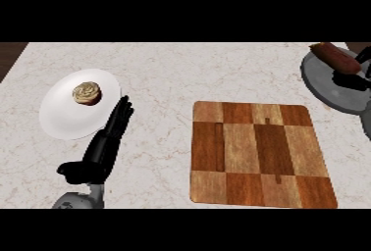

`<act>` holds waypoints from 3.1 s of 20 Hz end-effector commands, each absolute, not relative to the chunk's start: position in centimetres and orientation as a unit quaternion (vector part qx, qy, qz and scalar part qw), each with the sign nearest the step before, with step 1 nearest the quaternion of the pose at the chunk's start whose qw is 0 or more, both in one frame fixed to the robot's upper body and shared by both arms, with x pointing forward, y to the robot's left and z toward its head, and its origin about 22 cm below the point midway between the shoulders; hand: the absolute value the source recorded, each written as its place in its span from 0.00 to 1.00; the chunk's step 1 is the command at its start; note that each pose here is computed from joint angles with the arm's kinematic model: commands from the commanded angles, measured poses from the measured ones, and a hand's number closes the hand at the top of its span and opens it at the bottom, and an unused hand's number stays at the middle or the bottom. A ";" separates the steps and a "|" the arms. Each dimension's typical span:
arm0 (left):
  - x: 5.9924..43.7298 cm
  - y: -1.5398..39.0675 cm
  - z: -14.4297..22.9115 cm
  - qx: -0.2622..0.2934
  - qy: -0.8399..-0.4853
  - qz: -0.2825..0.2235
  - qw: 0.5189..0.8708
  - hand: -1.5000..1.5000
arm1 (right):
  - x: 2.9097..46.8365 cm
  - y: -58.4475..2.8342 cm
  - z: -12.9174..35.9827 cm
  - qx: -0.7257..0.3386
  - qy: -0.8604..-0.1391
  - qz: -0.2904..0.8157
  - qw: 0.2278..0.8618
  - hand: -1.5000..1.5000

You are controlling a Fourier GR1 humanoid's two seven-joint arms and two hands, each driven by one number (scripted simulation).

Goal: Pick the sweet potato from the cutting board and place it in the pan

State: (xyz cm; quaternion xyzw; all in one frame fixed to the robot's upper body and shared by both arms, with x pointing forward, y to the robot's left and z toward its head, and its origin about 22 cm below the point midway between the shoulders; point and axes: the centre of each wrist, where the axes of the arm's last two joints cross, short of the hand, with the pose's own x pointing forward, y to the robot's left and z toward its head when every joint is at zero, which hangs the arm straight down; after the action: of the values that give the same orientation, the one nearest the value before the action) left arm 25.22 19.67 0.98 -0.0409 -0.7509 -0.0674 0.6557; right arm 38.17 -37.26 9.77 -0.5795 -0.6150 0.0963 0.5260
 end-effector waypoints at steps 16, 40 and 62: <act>25.6 18.5 1.4 -0.069 -0.760 -0.091 0.640 0.50 | 36.7 -46.5 8.2 -0.525 -0.508 0.152 0.666 0.00; 25.4 19.6 0.4 -0.046 -0.754 -0.068 0.651 0.50 | 33.5 -51.4 10.0 -0.258 -0.712 -0.071 0.650 0.00; 25.0 19.7 1.8 -0.033 -0.756 -0.076 0.649 0.50 | 27.1 -55.0 5.9 -0.205 -0.739 0.018 0.641 0.00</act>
State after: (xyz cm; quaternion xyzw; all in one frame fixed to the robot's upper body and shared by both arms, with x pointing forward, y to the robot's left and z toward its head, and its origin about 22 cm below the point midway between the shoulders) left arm 24.80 19.73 1.10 -0.0403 -0.7529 -0.0666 0.6535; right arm 26.59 -54.88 4.92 -0.2105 -0.7373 0.0083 0.6419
